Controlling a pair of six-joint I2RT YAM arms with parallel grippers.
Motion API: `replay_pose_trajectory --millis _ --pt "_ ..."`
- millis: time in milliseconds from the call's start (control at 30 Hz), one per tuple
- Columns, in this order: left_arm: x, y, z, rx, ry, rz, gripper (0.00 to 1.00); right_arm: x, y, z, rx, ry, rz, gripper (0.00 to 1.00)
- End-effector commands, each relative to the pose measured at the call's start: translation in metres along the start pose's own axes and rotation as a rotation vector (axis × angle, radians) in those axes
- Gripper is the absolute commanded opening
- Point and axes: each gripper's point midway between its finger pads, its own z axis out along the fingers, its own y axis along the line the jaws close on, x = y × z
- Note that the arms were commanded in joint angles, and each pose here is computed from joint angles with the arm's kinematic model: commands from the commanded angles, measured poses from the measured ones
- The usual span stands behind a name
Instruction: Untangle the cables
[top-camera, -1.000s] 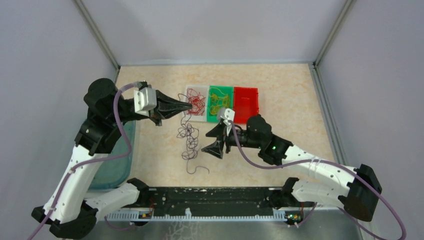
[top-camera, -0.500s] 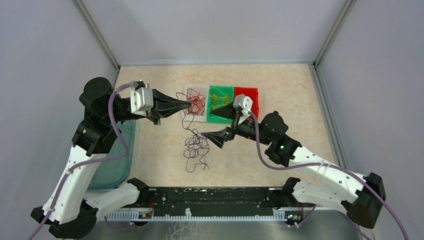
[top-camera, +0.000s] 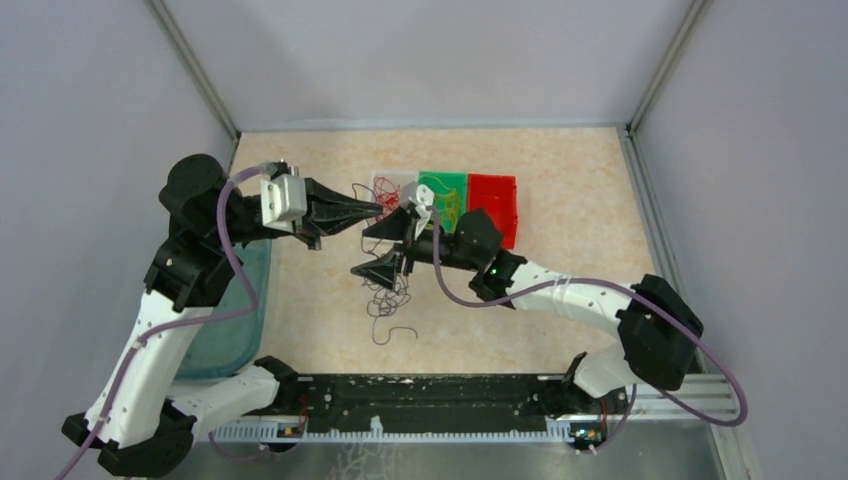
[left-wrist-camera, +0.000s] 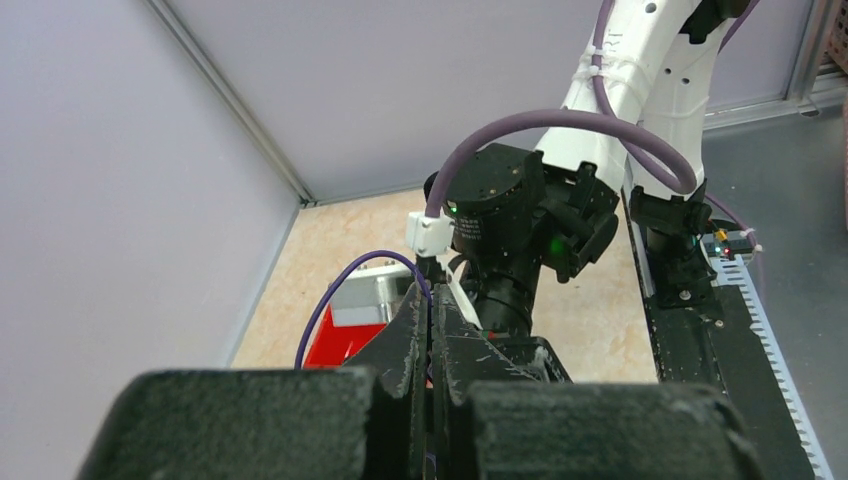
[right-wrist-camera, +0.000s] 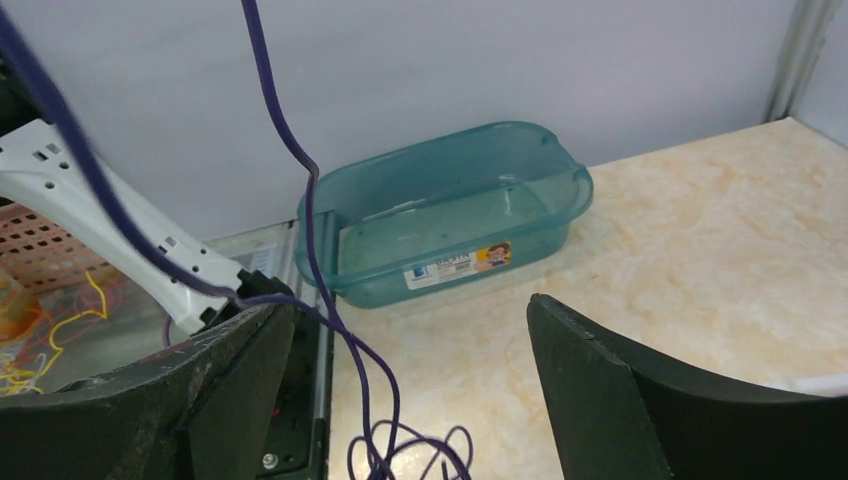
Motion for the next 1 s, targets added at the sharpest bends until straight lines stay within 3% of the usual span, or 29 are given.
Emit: replay_pose_trajectory --millis 0,167,367,700,967 --pt "-0.01 0.0 0.001 0.009 -0.028 0.033 0.0 -0.036 0.022 0.015 -0.096 -0.13 -0.029 0.83" --pt "-0.025 0.006 -0.001 -0.02 -0.059 0.083 0.0 -0.011 0.016 0.019 -0.088 -0.107 0.021 0.62" --pt "-0.055 0.023 -0.004 -0.097 -0.121 0.206 0.0 0.032 0.006 0.012 -0.04 -0.08 0.084 0.5" --pt "-0.113 0.042 -0.013 -0.193 -0.224 0.409 0.0 0.12 -0.005 0.008 0.045 0.024 0.172 0.5" --pt "-0.155 0.06 -0.031 -0.338 -0.285 0.669 0.0 0.157 -0.016 -0.005 0.125 0.055 0.21 0.5"
